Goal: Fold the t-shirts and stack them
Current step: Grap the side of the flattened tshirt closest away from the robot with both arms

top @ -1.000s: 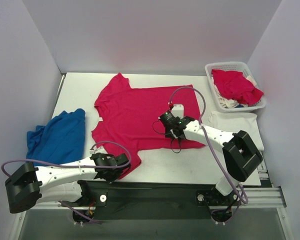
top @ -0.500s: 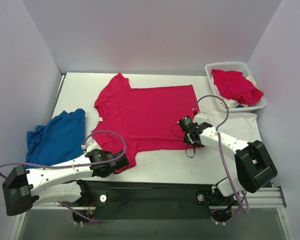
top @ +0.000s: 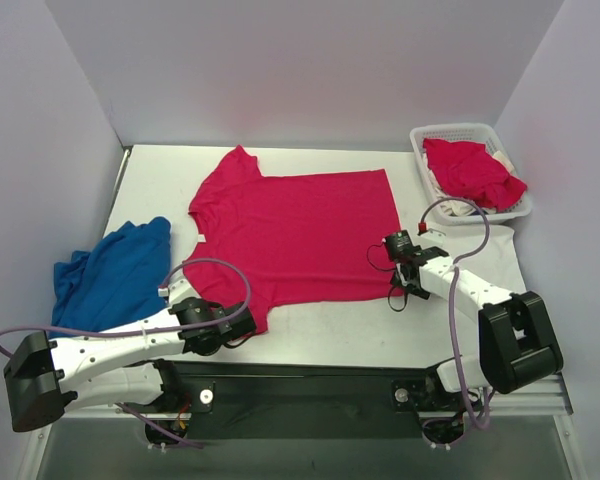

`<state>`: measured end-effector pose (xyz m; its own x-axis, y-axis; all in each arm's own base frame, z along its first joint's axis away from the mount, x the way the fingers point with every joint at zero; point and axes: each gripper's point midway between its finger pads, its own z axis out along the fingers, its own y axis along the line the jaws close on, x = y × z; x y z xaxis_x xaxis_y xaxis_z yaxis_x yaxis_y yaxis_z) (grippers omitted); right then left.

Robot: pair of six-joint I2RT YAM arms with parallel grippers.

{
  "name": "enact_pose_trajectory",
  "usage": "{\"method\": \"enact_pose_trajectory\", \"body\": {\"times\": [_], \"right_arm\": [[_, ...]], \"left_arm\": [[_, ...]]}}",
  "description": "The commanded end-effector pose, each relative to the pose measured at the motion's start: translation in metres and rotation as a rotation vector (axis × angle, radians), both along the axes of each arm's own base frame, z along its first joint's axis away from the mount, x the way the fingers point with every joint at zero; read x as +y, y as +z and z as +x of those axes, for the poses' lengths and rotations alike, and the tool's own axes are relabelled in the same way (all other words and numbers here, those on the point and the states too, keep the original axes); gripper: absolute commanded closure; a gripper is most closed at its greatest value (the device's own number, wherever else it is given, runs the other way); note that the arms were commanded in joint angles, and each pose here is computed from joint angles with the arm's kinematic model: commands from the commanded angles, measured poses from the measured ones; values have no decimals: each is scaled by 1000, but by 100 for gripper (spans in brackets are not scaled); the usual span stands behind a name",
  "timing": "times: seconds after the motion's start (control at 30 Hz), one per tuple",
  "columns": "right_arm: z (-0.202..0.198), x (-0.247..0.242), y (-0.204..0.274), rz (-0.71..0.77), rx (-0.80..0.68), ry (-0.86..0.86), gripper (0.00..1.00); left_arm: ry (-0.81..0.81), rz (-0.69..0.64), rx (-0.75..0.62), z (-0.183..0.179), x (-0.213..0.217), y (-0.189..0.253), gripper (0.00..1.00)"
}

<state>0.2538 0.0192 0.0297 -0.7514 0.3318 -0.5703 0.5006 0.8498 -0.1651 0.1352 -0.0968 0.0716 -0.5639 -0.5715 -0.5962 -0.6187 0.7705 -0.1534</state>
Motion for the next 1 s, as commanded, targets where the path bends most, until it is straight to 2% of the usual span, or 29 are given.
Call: {"method": "enact_pose_trajectory", "body": {"times": [0.0, 0.37, 0.47, 0.57, 0.67, 0.7, 0.73, 0.97], "right_arm": [[-11, -1, 0, 15, 14, -26, 55], [1, 11, -14, 49, 63, -15, 57], [4, 13, -18, 47, 81, -9, 61], [2, 14, -24, 52, 99, -9, 70], [-2, 13, -25, 52, 101, -11, 85], [-3, 13, -24, 53, 100, -12, 98], [-3, 12, -23, 53, 95, -14, 100], [-13, 15, 0, 107, 30, -13, 100]], "left_arm": [[3, 12, -38, 5, 3, 9, 100], [0, 19, -55, 8, 4, 17, 100], [1, 13, -67, 9, 5, 21, 100], [4, 19, -71, 9, 8, 24, 100], [8, 23, -80, 10, 10, 27, 100], [8, 25, -83, 10, 10, 28, 100], [8, 26, -88, 11, 11, 30, 100], [15, 47, -146, 18, 17, 54, 100]]}}
